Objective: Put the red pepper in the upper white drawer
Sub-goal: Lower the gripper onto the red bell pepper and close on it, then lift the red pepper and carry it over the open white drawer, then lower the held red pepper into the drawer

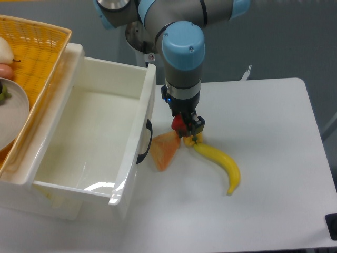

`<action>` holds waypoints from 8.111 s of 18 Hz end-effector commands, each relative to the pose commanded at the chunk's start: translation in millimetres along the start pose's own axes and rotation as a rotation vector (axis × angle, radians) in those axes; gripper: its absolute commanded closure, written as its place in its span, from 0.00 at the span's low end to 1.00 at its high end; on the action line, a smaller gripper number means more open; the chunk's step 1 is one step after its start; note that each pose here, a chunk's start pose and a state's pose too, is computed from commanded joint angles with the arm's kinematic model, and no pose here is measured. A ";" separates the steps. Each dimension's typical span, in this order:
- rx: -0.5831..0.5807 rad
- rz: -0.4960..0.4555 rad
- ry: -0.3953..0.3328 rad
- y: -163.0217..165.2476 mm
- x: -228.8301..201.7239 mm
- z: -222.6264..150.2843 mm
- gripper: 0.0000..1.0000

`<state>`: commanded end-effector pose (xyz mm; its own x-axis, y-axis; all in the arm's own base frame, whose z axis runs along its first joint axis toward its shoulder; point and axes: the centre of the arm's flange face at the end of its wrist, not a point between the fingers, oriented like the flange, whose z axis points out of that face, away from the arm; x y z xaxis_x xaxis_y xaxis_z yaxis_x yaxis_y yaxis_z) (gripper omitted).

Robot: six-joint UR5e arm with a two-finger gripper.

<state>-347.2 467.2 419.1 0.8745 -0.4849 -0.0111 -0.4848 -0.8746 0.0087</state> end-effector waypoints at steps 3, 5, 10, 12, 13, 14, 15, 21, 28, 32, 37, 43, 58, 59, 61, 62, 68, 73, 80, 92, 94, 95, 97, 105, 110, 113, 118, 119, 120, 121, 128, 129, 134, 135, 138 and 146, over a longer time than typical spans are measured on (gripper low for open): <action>0.002 -0.009 -0.003 5.0 -0.9 -2.4 0.48; 0.004 -0.009 -0.004 4.9 -0.6 -3.9 0.48; 0.029 -0.014 0.003 5.6 2.5 -10.5 0.49; 0.030 -0.015 0.006 6.4 2.8 -12.1 0.49; 0.030 -0.017 0.006 7.2 2.5 -12.1 0.49; 0.031 -0.018 0.003 8.0 2.3 -13.7 0.49; 0.032 -0.018 0.003 7.9 2.3 -13.7 0.49; 0.048 -0.037 -0.002 14.0 0.8 -17.8 0.49; 0.123 -0.123 0.003 15.5 -3.6 -23.8 0.49; 0.145 -0.153 0.004 17.4 -5.7 -26.3 0.49; 0.218 -0.240 0.007 18.5 -11.3 -35.3 0.49; 0.300 -0.349 0.039 10.6 -9.1 -41.4 0.49; 0.503 -0.600 0.057 26.9 17.7 -101.6 0.49; 0.506 -0.600 0.056 26.1 19.2 -103.3 0.49; 0.510 -0.610 0.067 23.5 23.9 -106.3 0.49; 0.521 -0.625 0.080 20.9 25.5 -107.5 0.49; 0.550 -0.683 0.134 -9.1 46.4 -115.4 0.49; 0.522 -0.605 0.152 -42.7 72.4 -109.0 0.49; 0.399 -0.538 0.155 -73.5 96.0 -94.7 0.49; 0.309 -0.521 0.183 -84.1 116.2 -65.0 0.49; 0.308 -0.516 0.184 -86.4 116.5 -64.4 0.49; 0.306 -0.515 0.184 -87.1 116.5 -63.6 0.49; 0.306 -0.506 0.187 -90.1 117.5 -62.3 0.48; 0.278 -0.483 0.226 -107.4 114.9 -40.0 0.48; 0.268 -0.473 0.240 -114.9 115.7 -32.1 0.47; 0.262 -0.472 0.248 -117.2 114.4 -27.3 0.47; 0.257 -0.471 0.254 -118.1 112.5 -23.3 0.47; 0.257 -0.470 0.254 -118.7 113.1 -23.3 0.47; 0.255 -0.464 0.257 -121.9 113.9 -21.6 0.47; 0.255 -0.461 0.256 -123.2 114.9 -21.8 0.47; 0.247 -0.460 0.266 -125.2 114.6 -16.7 0.46; 0.247 -0.460 0.266 -125.2 114.6 -16.7 0.46; 0.246 -0.460 0.268 -125.1 114.8 -16.6 0.46; 0.247 -0.459 0.267 -125.1 114.8 -16.6 0.46; 0.246 -0.456 0.269 -125.9 115.0 -15.8 0.46; 0.242 -0.458 0.274 -126.6 113.5 -12.5 0.46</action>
<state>-186.4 523.0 429.3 0.9519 -0.0669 0.2990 -0.0176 -0.9862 -0.1648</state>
